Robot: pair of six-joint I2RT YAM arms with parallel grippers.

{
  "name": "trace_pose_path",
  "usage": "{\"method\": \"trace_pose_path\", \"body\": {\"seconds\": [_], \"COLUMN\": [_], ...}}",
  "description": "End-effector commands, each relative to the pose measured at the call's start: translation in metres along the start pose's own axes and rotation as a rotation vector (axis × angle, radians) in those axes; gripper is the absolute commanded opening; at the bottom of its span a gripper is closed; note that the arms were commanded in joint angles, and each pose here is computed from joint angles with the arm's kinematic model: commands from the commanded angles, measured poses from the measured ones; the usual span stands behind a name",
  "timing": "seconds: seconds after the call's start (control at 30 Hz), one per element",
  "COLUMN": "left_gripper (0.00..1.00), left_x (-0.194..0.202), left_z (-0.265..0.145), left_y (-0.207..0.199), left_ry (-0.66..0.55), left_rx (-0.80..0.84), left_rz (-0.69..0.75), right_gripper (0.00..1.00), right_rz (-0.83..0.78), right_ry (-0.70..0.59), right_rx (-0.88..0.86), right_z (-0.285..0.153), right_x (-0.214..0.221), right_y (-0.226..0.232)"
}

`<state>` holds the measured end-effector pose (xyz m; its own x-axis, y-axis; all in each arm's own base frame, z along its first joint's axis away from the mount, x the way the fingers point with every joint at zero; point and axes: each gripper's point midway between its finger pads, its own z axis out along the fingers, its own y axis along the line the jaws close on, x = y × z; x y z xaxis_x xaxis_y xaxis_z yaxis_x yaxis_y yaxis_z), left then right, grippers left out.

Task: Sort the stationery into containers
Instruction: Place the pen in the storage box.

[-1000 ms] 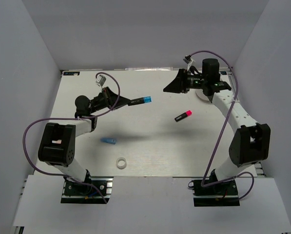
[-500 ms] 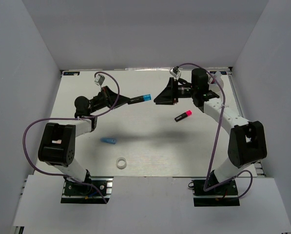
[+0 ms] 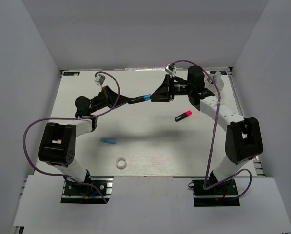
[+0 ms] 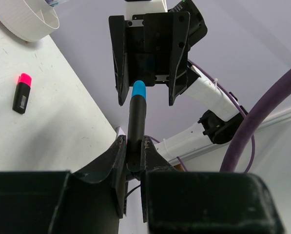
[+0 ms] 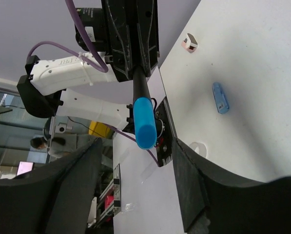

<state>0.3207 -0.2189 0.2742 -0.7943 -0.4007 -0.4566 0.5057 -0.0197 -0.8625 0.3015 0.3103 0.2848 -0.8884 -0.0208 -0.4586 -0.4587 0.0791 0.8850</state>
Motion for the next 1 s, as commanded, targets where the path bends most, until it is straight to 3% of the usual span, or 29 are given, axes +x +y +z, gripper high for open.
{"method": "trace_pose_path", "body": {"seconds": [0.0,0.43,0.53,0.6,0.67,0.73,0.8,0.83,0.87,0.97], "left_gripper": [0.0,0.0,0.0,0.0,0.24,0.51,0.6,0.85,0.95,0.98], "left_x": [-0.002,0.002,0.002,0.003,0.002,0.002,0.002,0.0,-0.004,-0.011], "left_z": [0.001,0.002,0.002,0.002,0.003,0.003,0.004,0.004,0.001,0.001], "left_y": [-0.02,-0.02,-0.018,-0.015,-0.012,-0.008,-0.003,-0.002,0.002,0.012], "left_ry": [-0.011,-0.001,-0.003,-0.001,0.005,0.011,0.018,0.015,0.006,0.012], "left_rx": [0.036,0.03,0.021,0.006,-0.013,-0.033,-0.059,-0.064,-0.08,-0.124], "left_rz": [0.073,0.086,0.075,0.061,0.046,0.037,0.023,0.023,0.019,0.006], "right_gripper": [0.63,0.36,0.27,0.16,0.02,0.0,0.0,0.0,0.0,0.0], "right_rz": [-0.089,-0.102,-0.114,-0.125,-0.132,-0.15,-0.169,-0.175,-0.172,-0.192], "right_ry": [-0.016,-0.021,-0.024,-0.023,-0.037,-0.044,-0.062,-0.069,-0.095,-0.146], "right_rx": [-0.037,-0.036,-0.029,-0.017,0.0,0.021,0.056,0.069,0.102,0.233], "right_z": [0.007,0.016,0.016,0.015,0.01,0.005,-0.007,-0.013,-0.028,-0.065], "right_x": [-0.015,-0.021,-0.023,-0.023,-0.026,-0.026,-0.029,-0.029,-0.035,-0.041], "right_y": [0.017,0.015,0.013,0.011,0.007,0.008,0.006,0.005,-0.003,-0.021]}}
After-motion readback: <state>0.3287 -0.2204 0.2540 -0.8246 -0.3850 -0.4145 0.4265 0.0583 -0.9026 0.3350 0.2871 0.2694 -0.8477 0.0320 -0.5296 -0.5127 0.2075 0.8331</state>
